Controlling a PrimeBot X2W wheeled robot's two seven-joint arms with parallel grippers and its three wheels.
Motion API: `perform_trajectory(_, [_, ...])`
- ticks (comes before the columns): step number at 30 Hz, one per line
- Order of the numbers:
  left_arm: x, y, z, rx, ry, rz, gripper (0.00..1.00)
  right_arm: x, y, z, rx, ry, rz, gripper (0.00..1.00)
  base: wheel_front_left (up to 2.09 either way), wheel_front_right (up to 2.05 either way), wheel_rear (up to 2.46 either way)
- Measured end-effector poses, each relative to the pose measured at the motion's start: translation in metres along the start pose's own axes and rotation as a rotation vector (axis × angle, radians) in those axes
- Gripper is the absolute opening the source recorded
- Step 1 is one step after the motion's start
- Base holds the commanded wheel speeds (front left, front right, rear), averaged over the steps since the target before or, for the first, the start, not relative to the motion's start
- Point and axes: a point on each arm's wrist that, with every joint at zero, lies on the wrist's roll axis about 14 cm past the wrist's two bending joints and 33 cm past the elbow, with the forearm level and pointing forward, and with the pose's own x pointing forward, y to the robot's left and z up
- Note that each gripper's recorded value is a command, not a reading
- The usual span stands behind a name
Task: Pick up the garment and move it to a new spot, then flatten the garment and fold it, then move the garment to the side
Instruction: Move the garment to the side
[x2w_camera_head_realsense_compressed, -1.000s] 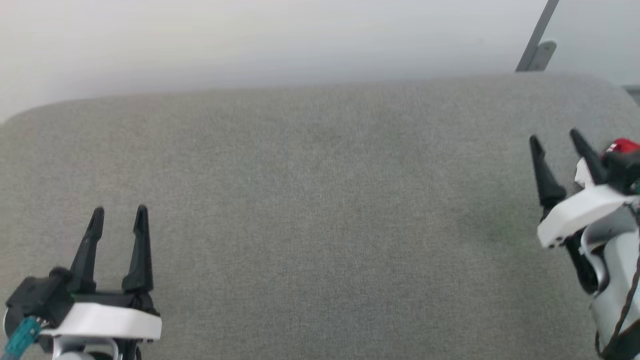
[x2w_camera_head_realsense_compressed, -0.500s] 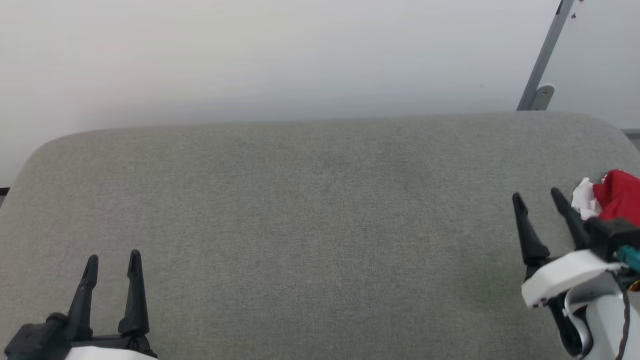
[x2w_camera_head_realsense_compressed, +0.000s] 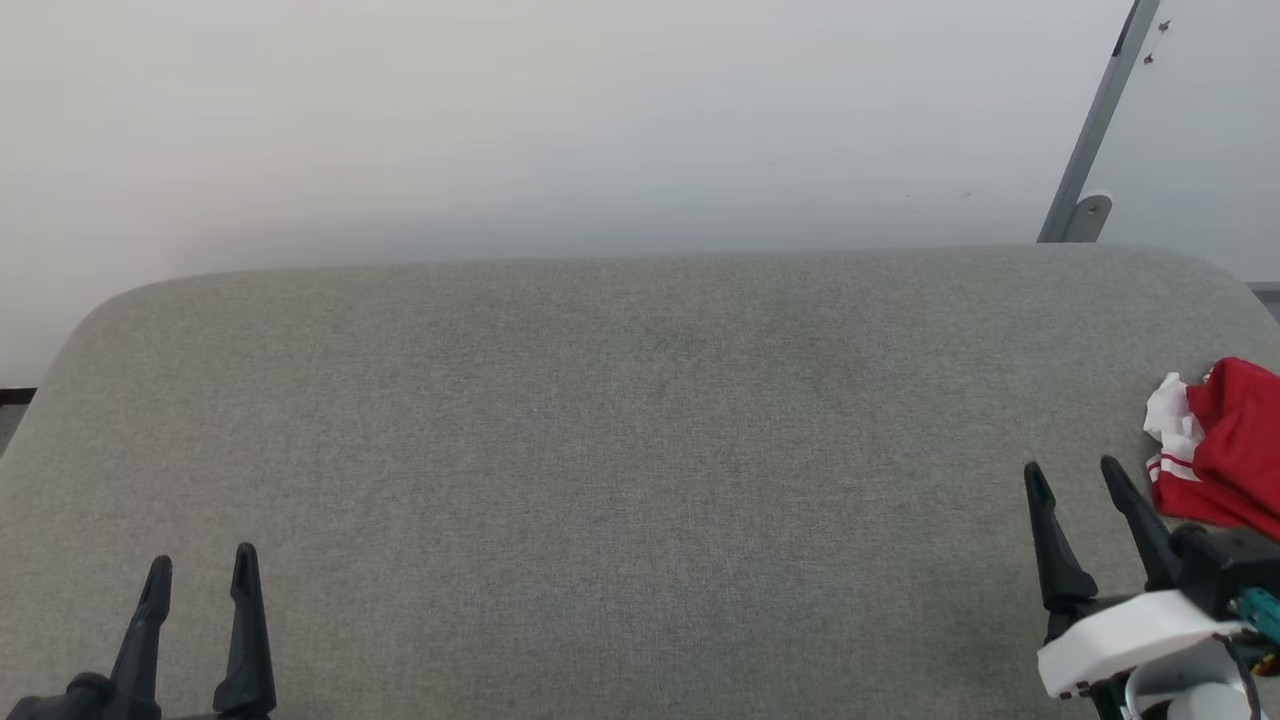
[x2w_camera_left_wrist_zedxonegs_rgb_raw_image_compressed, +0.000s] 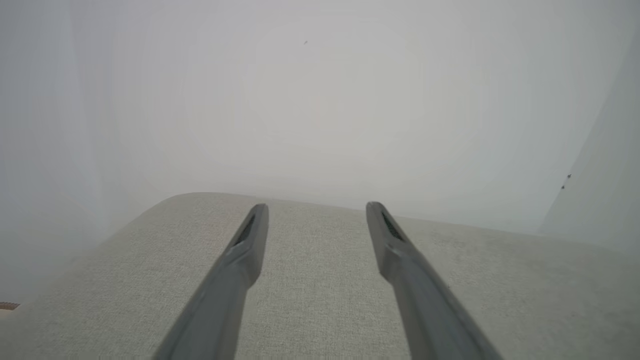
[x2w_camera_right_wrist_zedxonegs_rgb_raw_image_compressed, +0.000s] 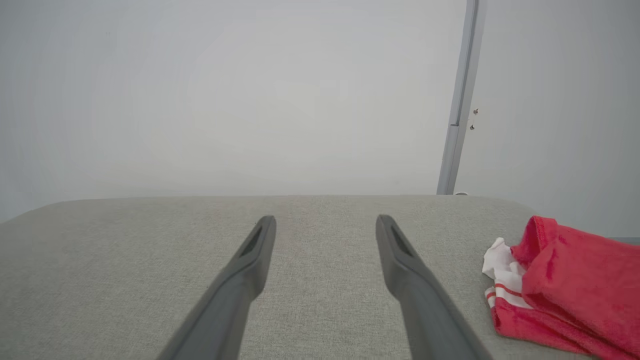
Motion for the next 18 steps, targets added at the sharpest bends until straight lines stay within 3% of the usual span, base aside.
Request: perform_trajectory(18, [-0.016, 0.003, -0.015, -0.003, 0.066, -0.015, 1.00, -0.027, 0.002, -0.001, 0.049, -0.023, -0.049, 1.00, 0.00, 0.00, 0.00])
